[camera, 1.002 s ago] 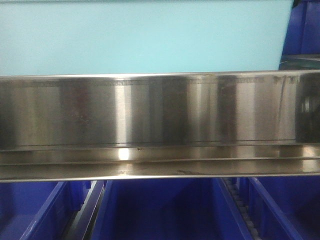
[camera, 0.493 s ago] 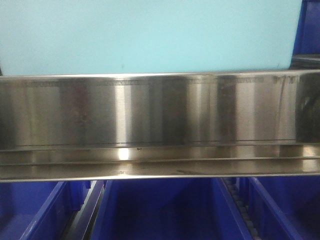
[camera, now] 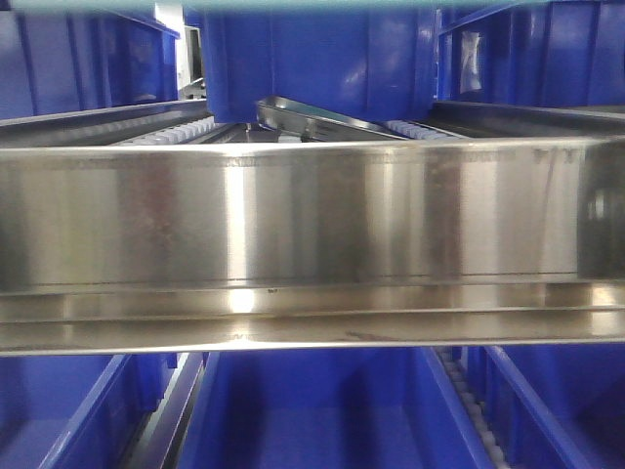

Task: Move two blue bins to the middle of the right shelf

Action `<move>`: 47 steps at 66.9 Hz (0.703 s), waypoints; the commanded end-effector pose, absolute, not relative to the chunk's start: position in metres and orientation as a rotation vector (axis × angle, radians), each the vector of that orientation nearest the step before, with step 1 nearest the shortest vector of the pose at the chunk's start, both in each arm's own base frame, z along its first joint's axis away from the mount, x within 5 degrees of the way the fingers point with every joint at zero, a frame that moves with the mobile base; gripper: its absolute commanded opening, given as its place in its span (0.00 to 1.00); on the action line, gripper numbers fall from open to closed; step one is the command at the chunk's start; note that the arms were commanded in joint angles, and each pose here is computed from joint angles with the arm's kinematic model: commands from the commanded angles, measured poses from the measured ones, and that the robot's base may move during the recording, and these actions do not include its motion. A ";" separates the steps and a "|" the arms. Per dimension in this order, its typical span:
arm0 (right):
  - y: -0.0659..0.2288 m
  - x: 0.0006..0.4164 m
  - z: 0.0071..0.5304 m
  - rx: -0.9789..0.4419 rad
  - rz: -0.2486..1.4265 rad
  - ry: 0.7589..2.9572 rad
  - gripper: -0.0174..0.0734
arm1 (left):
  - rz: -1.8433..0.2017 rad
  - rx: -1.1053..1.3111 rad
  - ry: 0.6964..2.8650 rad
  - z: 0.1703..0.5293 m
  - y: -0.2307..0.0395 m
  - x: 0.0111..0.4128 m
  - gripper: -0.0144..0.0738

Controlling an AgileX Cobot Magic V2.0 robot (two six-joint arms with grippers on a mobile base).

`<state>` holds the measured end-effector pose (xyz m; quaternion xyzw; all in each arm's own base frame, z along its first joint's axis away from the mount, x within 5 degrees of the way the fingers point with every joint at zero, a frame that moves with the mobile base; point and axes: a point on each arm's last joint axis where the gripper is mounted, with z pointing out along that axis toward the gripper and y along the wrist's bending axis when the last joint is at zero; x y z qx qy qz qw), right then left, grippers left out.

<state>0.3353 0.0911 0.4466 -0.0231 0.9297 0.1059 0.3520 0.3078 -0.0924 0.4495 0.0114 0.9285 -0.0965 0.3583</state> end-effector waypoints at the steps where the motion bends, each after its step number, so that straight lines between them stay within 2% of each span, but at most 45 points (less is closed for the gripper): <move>1: 0.090 0.333 0.467 -0.089 0.283 2.300 0.01 | -0.338 0.046 2.252 0.483 -0.094 0.296 0.04; 18: 0.089 0.329 0.480 -0.115 0.280 2.240 0.01 | -0.173 0.130 2.126 0.499 -0.085 0.298 0.04; 47: 0.090 0.333 0.481 -0.138 0.273 2.203 0.01 | -0.176 0.130 2.130 0.499 -0.085 0.298 0.04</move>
